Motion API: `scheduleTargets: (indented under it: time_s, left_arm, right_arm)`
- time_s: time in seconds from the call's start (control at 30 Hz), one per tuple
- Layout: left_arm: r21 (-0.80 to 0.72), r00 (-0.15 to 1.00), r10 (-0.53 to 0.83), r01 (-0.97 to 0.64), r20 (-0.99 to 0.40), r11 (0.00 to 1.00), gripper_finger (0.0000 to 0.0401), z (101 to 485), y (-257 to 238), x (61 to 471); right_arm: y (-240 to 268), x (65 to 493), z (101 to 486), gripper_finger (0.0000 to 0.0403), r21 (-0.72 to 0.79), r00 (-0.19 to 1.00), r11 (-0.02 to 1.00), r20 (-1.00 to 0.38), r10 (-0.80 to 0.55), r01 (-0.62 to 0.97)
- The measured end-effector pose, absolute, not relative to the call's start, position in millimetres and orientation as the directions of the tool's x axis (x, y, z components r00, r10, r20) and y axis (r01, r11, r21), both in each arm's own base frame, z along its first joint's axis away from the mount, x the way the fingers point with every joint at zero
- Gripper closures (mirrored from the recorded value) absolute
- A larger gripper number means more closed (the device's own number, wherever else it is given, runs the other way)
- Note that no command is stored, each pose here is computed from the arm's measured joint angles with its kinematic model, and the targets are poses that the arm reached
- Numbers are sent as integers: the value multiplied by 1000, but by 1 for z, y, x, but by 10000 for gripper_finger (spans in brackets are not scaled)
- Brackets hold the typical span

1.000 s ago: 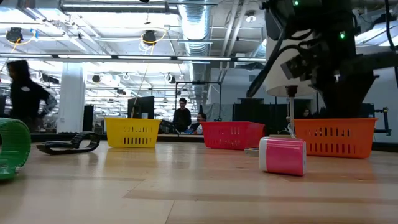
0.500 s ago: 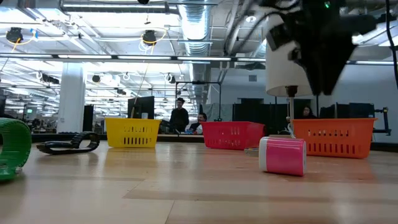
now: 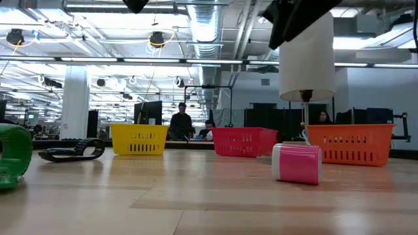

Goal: Pick & Place Office items
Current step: Put the red adapter into the yellow basket

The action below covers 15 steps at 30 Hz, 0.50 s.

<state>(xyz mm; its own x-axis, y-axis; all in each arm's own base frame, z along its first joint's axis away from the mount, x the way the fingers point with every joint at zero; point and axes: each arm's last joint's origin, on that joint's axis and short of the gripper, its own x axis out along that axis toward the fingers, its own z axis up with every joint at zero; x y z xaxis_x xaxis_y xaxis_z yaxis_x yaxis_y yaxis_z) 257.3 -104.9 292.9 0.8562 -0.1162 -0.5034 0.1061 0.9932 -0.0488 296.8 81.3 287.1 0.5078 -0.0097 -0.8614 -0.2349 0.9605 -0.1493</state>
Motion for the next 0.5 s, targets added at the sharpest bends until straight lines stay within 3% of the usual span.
scheduleTargets:
  time_s: [0.5]
  left_arm:
    - [-61,829,-156,146,-538,987,174,290,-119,249]
  right_arm:
    - [78,286,289,226,-99,572,950,-815,94,-297]
